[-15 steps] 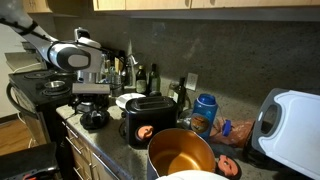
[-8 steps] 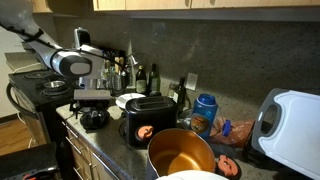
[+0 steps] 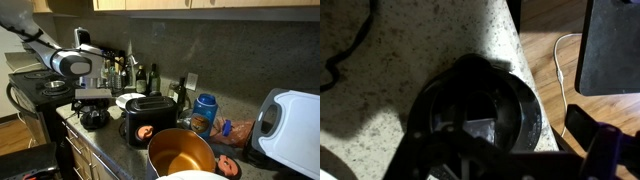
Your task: Put the black lid on the top of the blender
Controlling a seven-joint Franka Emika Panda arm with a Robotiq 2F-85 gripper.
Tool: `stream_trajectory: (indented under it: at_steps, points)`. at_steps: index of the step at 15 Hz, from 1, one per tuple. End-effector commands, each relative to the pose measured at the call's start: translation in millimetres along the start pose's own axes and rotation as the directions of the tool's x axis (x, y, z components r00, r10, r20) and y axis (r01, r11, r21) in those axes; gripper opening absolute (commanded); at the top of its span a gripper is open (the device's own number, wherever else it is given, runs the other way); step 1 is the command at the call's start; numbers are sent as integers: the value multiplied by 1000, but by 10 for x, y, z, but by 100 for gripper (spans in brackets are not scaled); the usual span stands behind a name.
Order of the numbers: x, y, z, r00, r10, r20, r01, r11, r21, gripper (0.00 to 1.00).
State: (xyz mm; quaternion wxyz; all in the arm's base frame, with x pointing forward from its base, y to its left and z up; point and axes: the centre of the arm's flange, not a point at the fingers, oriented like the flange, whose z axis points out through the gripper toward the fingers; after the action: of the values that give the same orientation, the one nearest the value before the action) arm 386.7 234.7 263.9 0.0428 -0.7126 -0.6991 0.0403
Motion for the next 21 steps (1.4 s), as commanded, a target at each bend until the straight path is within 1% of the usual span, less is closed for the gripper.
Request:
stream_trajectory:
  at_steps: [1,5,9,10,11,12,13,15,16,19,20,21]
  points:
    - [34,22,12,1000,-19,5,19,999,-33,100]
    - [40,43,13,999,-27,24,28,998,-64,100]
    - [52,37,76,999,-32,23,33,997,-67,100]
    - [54,36,92,999,-29,22,31,997,-67,96]
    - [53,35,109,999,-28,20,29,998,-63,72]
    - [48,35,133,1000,-24,20,25,998,-60,71]
    - [45,34,155,1000,-23,19,24,998,-57,68]
    - [38,37,180,1000,-18,19,19,998,-58,53]
    - [30,43,189,1000,-14,18,15,998,-58,44]
    - [-17,93,188,1000,-2,15,3,998,-61,22]
    - [-27,110,168,1000,8,16,-7,998,-64,16]
    - [-45,139,144,1000,14,15,-13,998,-61,16]
